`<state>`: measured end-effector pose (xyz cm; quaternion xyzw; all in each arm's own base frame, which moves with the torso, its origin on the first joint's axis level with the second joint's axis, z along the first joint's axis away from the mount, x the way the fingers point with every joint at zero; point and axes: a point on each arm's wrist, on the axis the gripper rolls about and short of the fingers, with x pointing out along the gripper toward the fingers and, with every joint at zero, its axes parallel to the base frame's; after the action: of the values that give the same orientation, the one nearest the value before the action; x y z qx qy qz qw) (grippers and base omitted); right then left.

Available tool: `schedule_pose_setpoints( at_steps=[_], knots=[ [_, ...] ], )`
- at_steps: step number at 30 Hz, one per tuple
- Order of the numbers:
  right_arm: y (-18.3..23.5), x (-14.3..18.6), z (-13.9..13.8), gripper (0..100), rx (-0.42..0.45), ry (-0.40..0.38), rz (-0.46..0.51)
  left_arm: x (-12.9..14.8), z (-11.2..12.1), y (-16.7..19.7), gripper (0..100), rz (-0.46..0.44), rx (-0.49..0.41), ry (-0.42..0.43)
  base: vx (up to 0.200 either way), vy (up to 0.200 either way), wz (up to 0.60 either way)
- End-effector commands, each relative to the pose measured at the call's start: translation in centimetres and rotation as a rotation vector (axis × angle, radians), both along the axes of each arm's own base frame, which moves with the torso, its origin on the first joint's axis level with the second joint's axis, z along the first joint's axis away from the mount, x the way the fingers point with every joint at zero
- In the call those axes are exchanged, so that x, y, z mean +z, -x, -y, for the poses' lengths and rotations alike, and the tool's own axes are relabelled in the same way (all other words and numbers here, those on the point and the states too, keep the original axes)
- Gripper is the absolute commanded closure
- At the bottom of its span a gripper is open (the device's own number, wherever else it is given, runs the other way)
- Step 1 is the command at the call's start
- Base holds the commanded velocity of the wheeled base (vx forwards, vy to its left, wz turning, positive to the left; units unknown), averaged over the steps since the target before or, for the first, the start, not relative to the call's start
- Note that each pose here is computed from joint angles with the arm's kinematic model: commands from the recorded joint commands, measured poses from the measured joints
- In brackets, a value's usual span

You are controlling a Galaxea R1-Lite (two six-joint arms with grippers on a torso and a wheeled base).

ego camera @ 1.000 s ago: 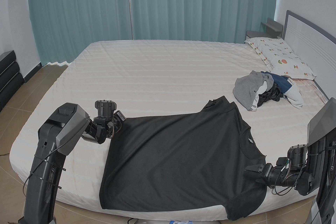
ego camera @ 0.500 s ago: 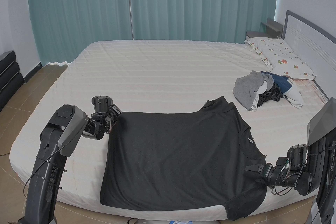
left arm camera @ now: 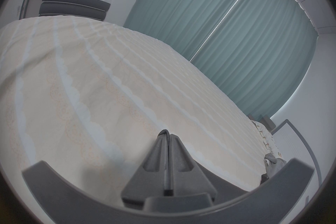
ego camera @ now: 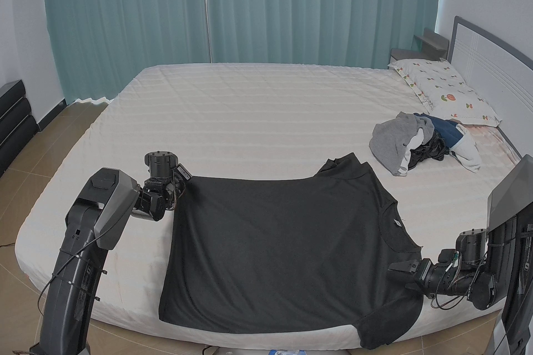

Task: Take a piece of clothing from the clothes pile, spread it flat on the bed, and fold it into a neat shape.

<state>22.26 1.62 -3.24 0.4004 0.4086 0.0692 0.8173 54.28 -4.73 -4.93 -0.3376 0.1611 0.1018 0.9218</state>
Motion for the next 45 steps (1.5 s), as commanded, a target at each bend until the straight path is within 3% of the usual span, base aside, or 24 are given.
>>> schedule_pose_setpoints(
  at_steps=[1,12,13,20,25,29,34,38,45],
  knots=[
    [-0.1,0.0,0.0,0,0.001,-0.001,0.009,-0.2,0.0,0.0,100,-0.005,0.002,0.000,0.000,0.000,0.00],
    [-0.1,0.0,0.0,0,0.002,-0.002,0.009,-0.1,0.1,0.1,100,-0.040,-0.001,-0.002,0.000,0.000,0.00],
    [-0.1,0.0,0.0,0,0.002,-0.002,0.009,-0.1,0.1,0.1,0,-0.040,-0.001,-0.001,0.000,0.000,0.00],
    [0.0,0.0,0.0,0,0.002,-0.002,0.007,0.0,0.0,0.1,0,-0.036,0.009,0.018,0.000,0.000,0.00],
    [-0.1,0.1,0.0,0,-0.001,-0.003,0.010,0.8,-0.5,0.2,0,-0.020,0.046,0.088,0.000,0.000,0.00],
    [-0.3,0.3,0.1,0,-0.016,-0.019,0.019,3.0,-1.5,2.4,0,-0.040,0.078,0.161,0.000,0.000,0.00],
    [-0.4,0.3,0.2,0,-0.021,-0.026,0.021,5.5,-1.6,6.7,0,-0.003,-0.014,0.214,0.000,0.000,0.00],
    [-0.4,0.3,0.2,0,-0.021,-0.026,0.021,6.9,-0.2,9.6,0,0.017,-0.113,0.250,0.000,0.000,0.00],
    [-0.4,0.3,0.2,0,-0.019,-0.025,0.020,7.3,1.3,15.4,0,-0.102,-0.156,0.257,0.000,0.000,0.00]
  ],
)
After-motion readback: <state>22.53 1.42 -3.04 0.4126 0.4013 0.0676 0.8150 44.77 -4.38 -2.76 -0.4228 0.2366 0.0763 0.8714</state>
